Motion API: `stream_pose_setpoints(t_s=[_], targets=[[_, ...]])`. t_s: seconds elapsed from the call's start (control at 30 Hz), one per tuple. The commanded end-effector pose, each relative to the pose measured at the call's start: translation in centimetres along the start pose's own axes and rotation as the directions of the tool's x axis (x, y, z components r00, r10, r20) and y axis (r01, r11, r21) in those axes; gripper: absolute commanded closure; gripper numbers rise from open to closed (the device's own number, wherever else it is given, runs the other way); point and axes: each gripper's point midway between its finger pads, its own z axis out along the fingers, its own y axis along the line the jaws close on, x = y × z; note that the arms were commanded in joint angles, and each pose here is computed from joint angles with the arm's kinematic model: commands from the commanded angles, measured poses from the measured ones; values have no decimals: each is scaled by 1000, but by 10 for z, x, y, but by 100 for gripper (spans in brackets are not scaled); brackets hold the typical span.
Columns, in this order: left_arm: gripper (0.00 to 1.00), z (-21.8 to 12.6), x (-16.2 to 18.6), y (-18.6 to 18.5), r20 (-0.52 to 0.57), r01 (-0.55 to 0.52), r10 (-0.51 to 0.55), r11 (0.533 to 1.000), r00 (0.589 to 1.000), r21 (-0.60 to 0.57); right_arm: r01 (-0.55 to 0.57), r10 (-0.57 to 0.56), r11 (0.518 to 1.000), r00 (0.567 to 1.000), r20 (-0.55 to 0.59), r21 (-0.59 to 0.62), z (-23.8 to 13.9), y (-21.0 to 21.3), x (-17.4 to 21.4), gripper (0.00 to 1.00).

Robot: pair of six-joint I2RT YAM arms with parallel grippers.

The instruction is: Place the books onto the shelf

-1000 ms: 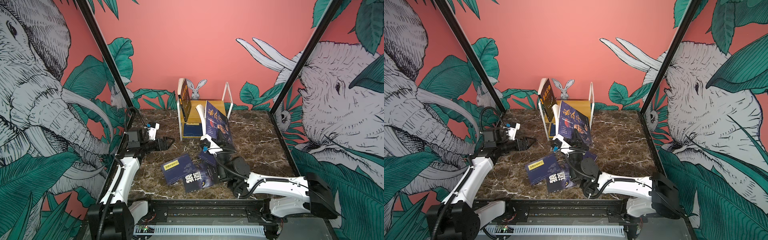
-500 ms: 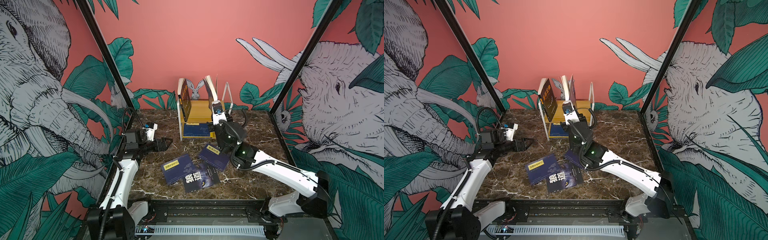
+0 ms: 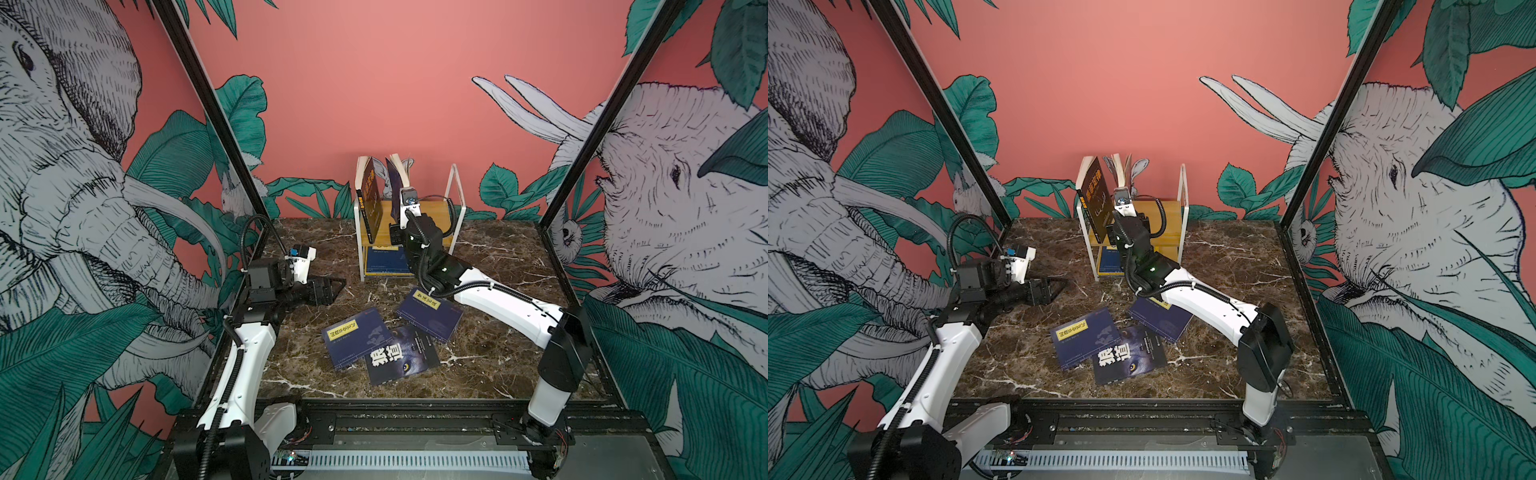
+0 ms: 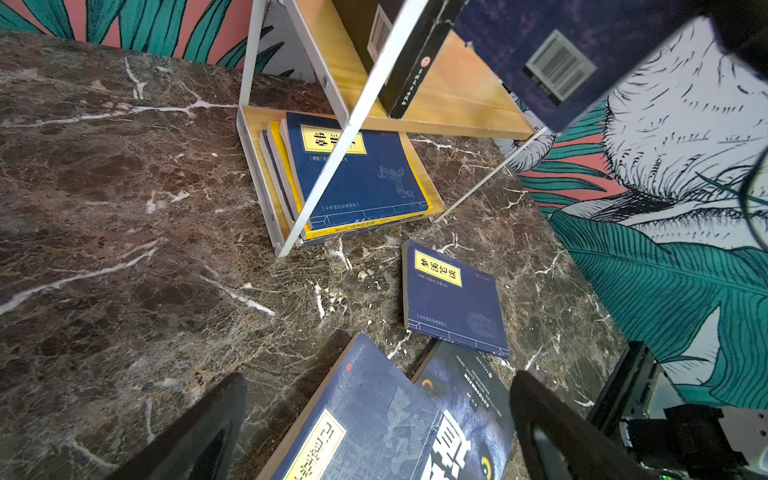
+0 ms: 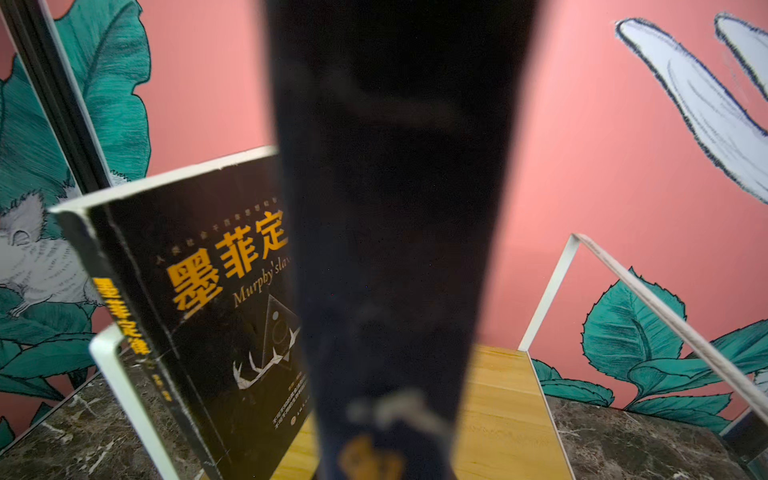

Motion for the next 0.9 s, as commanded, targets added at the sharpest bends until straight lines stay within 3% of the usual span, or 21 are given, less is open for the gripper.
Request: stream_pose_setpoints(t_s=[0.0,0.43,0.87], targets=[[1,-3,1,-9,9,-62,62,997,998,39,-182,176,983,975,132,31,1,-15,-52,100],[1,0,1,-10,15,-54,53,997,998,55,-195,192,980,978,81,32,42,7,-13,100],[1,2,4,-10,10,-51,51,996,999,70,-216,218,975,975,42,-43,54,30,3,100]])
